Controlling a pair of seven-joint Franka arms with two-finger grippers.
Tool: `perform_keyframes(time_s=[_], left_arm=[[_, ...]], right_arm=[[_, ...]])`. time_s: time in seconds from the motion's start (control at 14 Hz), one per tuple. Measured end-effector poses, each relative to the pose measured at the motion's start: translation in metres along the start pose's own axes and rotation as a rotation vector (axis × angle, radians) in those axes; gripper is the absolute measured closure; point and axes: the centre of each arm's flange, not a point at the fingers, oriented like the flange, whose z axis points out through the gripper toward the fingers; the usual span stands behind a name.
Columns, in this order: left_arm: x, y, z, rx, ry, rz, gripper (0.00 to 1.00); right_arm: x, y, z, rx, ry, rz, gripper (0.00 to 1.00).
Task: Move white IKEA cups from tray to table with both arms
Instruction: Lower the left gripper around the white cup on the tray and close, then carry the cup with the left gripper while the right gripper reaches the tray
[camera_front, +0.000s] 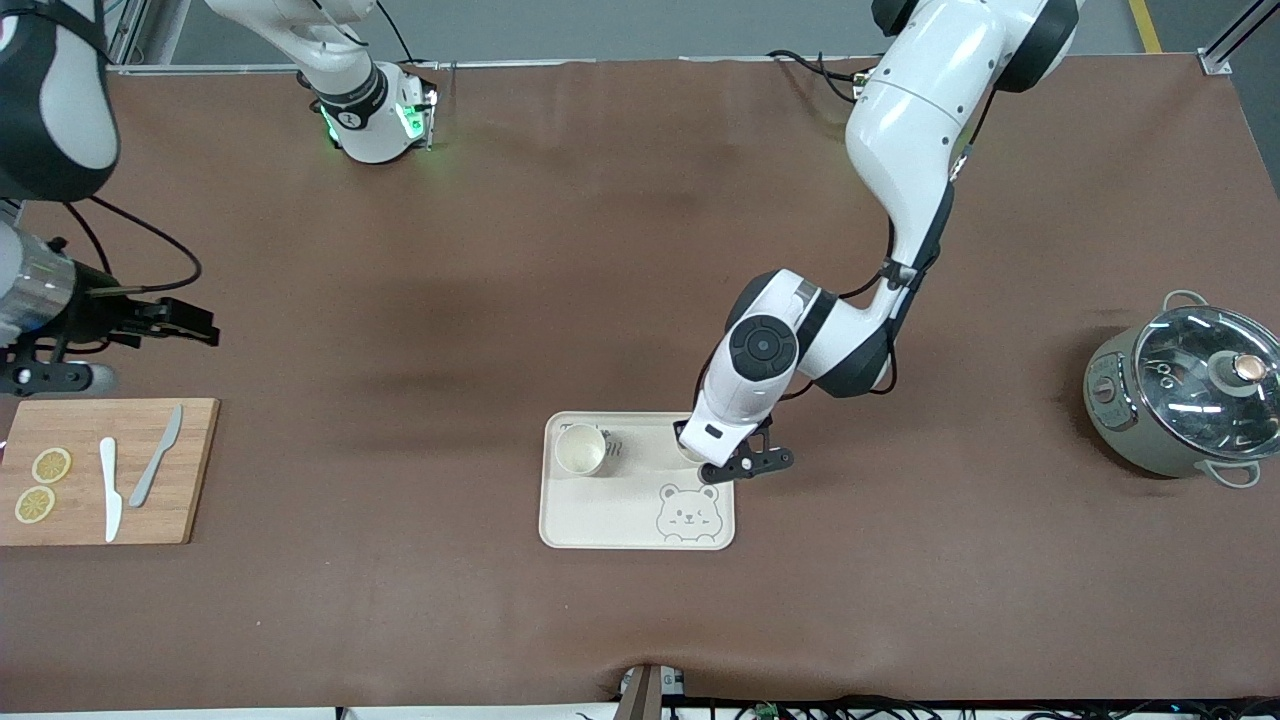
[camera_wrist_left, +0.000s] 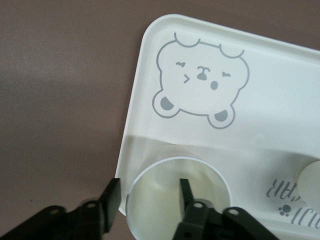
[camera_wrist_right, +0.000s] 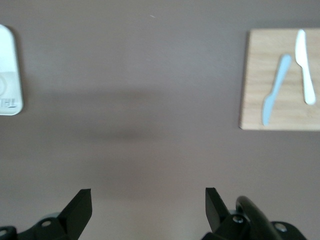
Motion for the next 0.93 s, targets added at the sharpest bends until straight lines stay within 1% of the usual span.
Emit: perform_keyframes(time_s=[0.07, 0.14, 0.21, 0.29, 0.43, 0.57, 0.79, 0.86, 0.93], left_arm=[[0.000, -0.001, 0.005, 0.001, -0.002, 0.000, 0.63], [0.000, -0.001, 0.009, -0.001, 0.000, 0.000, 0.74], [0.000, -0.001, 0.012, -0.004, 0.002, -0.001, 0.86], [0.000, 0.000, 0.014, -0.007, 0.005, 0.000, 0.95], [0.002, 0.001, 0.009, -0.016, 0.015, -0.001, 0.96], [0.011, 0.003, -0.006, -0.034, 0.039, -0.006, 0.96], [0.037, -0.015, -0.056, -0.047, 0.073, -0.036, 0.96], [0.047, -0.027, -0.076, -0.042, 0.075, -0.043, 0.96], [0.056, -0.041, -0.095, -0.034, 0.075, -0.046, 0.96]], right_arm=[[0.001, -0.015, 0.000, -0.001, 0.006, 0.018, 0.00], [0.001, -0.026, 0.001, -0.001, 0.007, 0.060, 0.00], [0.002, -0.036, 0.004, -0.001, 0.003, 0.101, 0.00], [0.003, -0.046, 0.008, 0.004, -0.003, 0.132, 0.00], [0.009, -0.064, 0.019, 0.033, -0.018, 0.179, 0.00], [0.018, -0.064, 0.029, 0.045, -0.027, 0.195, 0.00], [0.027, -0.052, 0.038, 0.054, -0.036, 0.218, 0.00], [0.030, -0.057, 0.043, 0.059, -0.034, 0.213, 0.00], [0.035, -0.064, 0.048, 0.065, -0.020, 0.204, 0.00]])
